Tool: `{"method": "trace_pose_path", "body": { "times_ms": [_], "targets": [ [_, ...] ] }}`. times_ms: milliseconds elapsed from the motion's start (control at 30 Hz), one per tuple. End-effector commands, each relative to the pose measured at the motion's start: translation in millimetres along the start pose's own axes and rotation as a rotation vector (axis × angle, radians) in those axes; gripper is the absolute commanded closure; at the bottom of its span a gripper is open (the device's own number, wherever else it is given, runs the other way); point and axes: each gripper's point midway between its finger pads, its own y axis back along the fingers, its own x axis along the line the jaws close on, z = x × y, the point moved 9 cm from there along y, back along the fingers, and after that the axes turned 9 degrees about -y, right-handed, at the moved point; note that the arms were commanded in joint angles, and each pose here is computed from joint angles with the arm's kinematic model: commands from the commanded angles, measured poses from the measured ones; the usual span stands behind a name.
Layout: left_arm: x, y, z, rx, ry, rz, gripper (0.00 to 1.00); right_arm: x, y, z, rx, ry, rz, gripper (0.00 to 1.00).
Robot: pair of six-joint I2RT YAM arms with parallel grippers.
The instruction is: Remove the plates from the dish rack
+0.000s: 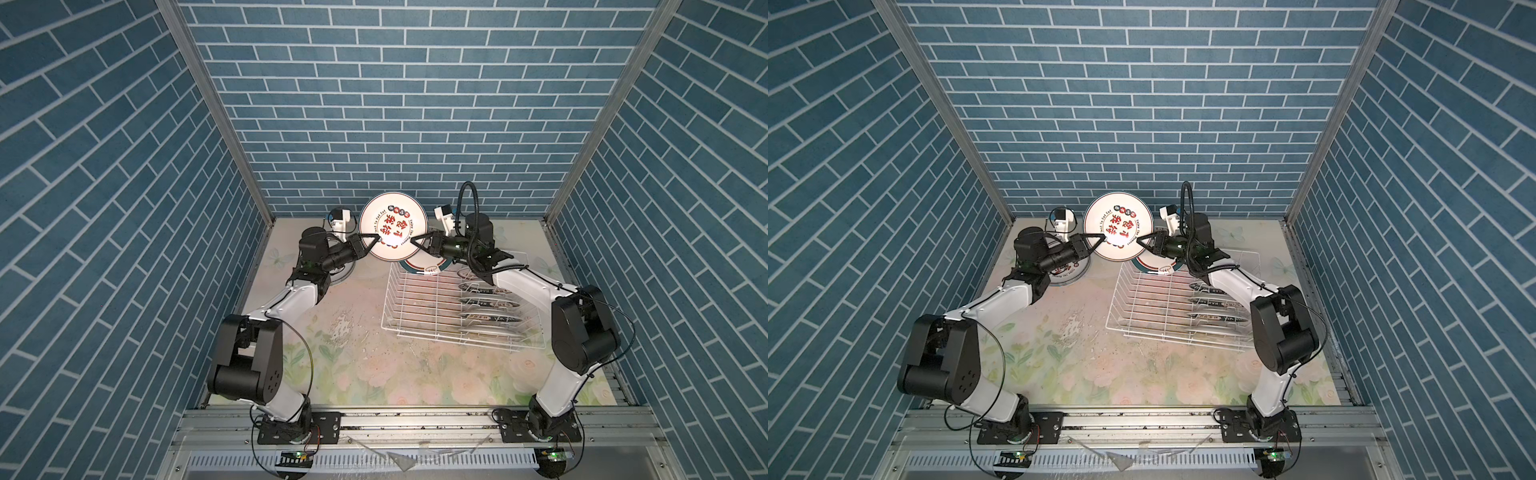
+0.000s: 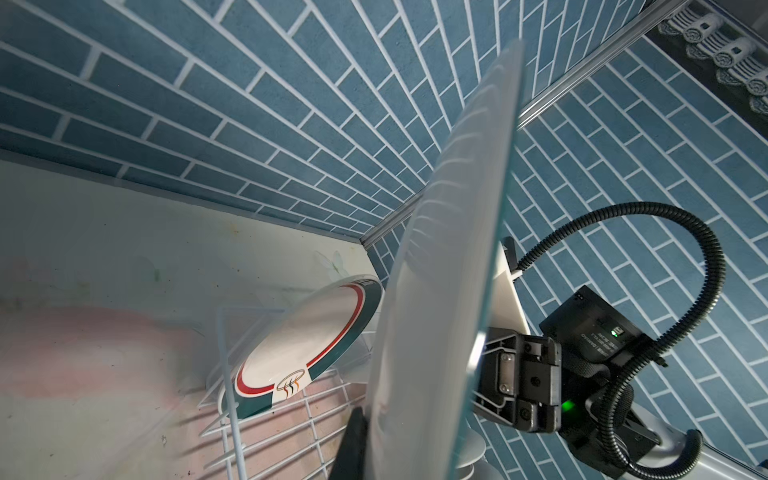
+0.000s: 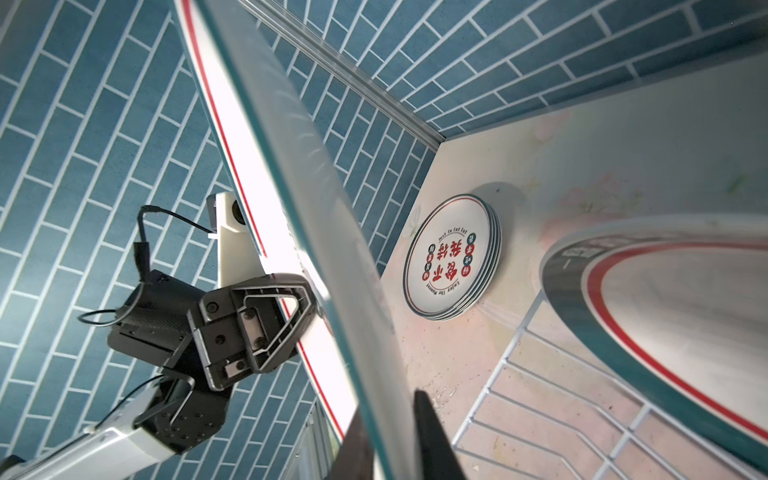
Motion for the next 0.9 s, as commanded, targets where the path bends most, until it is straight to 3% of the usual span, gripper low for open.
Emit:
{"method": "trace_pose_path", "body": {
  "times_ms": [0,133,333,533,867],
  "targets": [
    [12,18,14,-0.049,-0.010,0.050,1.00,30,6,12,-0.001,0.173,-0.041,0.68],
    [38,51,25,-0.084,0.060,0.165,1.00,27,20,16,-0.006,0.263,-0.223,0.63],
    [100,104,25,-0.114,0.263,0.432,1.00,29,56,12,-0.011,0.404,-0.536,0.61],
    [134,107,18,-0.029,0.338,0.566,1.00,24,90,15,-0.069,0.537,-0.866,0.59],
    [166,106,7,0.088,0.411,0.715,0.97,0,94,17,-0.023,0.567,-1.033,0.58]
  ]
}}
